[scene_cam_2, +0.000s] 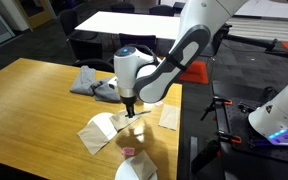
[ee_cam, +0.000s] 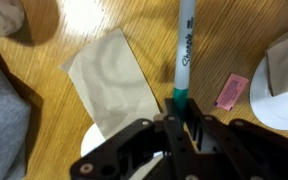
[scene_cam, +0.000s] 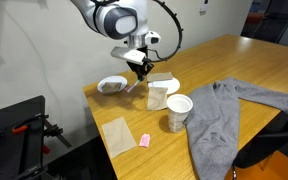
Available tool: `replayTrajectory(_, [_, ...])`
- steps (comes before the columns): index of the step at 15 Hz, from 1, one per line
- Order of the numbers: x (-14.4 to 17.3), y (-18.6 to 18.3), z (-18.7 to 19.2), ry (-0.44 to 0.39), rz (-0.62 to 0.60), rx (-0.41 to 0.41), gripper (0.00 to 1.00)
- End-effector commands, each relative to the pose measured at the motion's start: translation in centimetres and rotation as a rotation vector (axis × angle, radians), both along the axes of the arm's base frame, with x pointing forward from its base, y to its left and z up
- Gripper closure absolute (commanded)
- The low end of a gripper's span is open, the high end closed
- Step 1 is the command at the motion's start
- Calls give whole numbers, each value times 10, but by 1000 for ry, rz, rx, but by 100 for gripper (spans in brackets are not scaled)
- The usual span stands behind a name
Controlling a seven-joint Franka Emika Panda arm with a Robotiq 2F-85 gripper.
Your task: Put the green pen in the cup
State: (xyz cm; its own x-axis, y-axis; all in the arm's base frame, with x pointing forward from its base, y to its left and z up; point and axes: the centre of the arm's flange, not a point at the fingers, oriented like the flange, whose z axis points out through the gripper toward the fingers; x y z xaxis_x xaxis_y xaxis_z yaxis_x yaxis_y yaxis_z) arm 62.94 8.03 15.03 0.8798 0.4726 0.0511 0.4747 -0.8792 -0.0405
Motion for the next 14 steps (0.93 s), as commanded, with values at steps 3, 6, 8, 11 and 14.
replayTrajectory(3, [15,-5,72,94,-130,11,96])
replayTrajectory(6, [23,-10,96,94,-232,-7,96])
replayTrajectory(8, [27,-15,106,72,-327,-34,96])
replayTrajectory(11, [31,-24,114,31,-483,-78,96])
replayTrajectory(14, [31,-36,116,-7,-643,-124,96])
